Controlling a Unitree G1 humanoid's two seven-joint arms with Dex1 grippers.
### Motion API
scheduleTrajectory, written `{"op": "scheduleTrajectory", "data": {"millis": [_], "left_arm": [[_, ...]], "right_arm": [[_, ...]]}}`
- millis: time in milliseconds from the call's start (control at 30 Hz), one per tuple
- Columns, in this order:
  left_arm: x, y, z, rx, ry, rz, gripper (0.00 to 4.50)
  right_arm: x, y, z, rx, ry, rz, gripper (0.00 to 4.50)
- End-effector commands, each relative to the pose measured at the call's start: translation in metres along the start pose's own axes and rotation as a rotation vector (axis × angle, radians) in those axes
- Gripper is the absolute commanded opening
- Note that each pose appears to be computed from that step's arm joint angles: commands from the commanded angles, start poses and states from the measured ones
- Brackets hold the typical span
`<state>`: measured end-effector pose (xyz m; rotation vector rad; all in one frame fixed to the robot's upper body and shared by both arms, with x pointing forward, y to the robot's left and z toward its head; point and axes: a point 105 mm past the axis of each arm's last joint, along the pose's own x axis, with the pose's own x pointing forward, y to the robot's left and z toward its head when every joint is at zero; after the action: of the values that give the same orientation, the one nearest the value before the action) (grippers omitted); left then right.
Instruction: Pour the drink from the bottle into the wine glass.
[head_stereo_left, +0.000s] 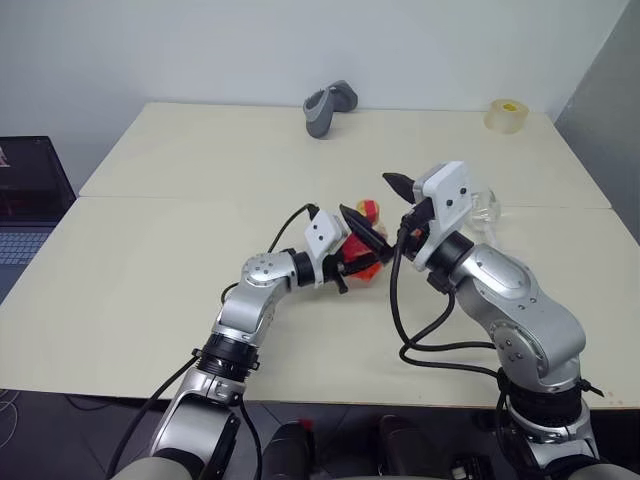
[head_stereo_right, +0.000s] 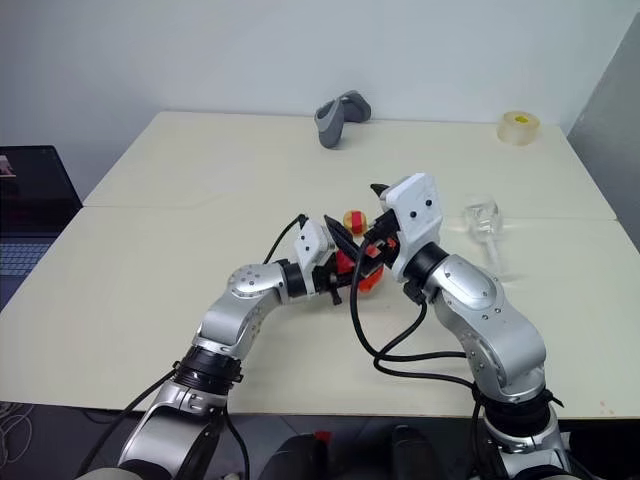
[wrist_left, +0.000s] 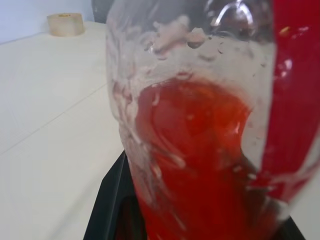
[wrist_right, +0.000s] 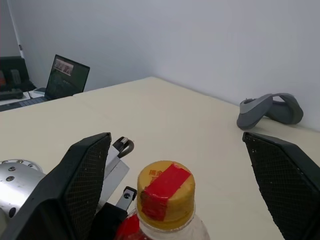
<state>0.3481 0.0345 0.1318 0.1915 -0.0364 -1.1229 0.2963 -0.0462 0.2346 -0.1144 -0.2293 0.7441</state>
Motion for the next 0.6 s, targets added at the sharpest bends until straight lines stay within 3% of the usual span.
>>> {"op": "scheduleTrajectory", "data": {"millis": [33,100,200,433,467,600], "left_arm": [[0.0031,0.0007,0.0176,0.060,-0.047,-0.008,1.27],[0.0032,0.0005,0.0174,0.062,-0.047,-0.009,1.27],[0.0032,0.0002,0.0173,0.066,-0.046,-0.011,1.27],[0.0030,-0.0005,0.0168,0.074,-0.042,-0.018,1.27],[0.0029,-0.0006,0.0167,0.075,-0.042,-0.019,1.27],[0.0017,-0.0025,0.0158,0.076,-0.039,-0.031,1.27]], "right_arm": [[-0.0031,0.0079,0.0097,-0.028,-0.039,0.030,4.50],[-0.0034,0.0092,0.0069,-0.033,-0.028,0.038,4.50],[-0.0040,0.0095,0.0037,-0.040,-0.016,0.040,3.91],[-0.0055,0.0088,0.0024,-0.036,-0.020,0.040,1.45],[-0.0057,0.0093,0.0025,-0.035,-0.022,0.044,1.26],[-0.0084,0.0122,0.0007,-0.006,-0.031,0.093,1.23]]}}
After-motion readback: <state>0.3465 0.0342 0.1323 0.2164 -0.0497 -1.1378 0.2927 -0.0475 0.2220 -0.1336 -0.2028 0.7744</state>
